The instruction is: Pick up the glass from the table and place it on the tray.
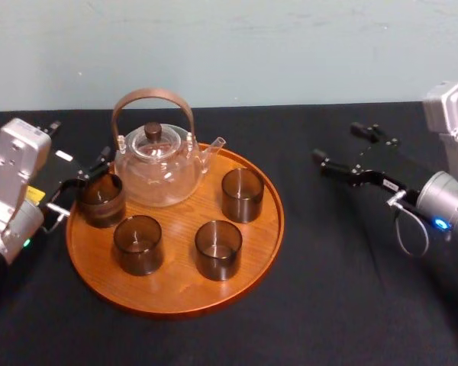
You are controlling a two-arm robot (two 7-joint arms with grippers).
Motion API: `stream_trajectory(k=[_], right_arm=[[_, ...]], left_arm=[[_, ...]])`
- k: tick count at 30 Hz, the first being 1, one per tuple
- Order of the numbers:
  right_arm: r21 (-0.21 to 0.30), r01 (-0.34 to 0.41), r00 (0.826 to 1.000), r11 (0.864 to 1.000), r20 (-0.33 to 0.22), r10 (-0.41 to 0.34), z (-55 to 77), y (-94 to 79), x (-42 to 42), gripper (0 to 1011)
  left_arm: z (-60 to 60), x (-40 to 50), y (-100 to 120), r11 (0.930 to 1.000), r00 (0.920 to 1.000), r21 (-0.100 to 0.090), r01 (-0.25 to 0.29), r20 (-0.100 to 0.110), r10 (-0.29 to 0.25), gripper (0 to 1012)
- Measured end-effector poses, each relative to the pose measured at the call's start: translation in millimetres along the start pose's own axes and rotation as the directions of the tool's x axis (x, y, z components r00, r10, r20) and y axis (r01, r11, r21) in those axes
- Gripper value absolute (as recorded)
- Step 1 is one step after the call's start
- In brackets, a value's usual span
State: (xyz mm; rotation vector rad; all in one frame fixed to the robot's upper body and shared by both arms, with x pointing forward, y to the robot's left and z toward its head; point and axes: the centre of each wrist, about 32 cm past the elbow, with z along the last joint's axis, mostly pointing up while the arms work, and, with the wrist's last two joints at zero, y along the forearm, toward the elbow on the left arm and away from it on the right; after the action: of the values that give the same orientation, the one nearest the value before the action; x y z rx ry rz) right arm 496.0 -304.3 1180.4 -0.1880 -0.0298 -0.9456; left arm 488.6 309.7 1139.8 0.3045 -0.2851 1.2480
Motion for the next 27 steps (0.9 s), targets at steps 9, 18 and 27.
stream_trajectory(k=[9,18,27], right_arm=[[0.001,0.197,0.980,0.980,0.005,-0.197,-29.4,-4.2,-16.7,1002],[0.006,0.211,0.977,0.977,-0.012,-0.211,-54.0,-1.2,-22.6,1002],[0.002,0.212,0.977,0.977,-0.017,-0.212,-56.9,0.8,-23.3,1002]], left_arm=[[0.0,0.0,0.0,1.0000,1.0000,0.000,0.000,0.000,0.000,1001],[0.0,0.0,0.0,1.0000,1.0000,0.000,0.000,0.000,0.000,1001],[0.0,0.0,0.0,1.0000,1.0000,0.000,0.000,0.000,0.000,1001]])
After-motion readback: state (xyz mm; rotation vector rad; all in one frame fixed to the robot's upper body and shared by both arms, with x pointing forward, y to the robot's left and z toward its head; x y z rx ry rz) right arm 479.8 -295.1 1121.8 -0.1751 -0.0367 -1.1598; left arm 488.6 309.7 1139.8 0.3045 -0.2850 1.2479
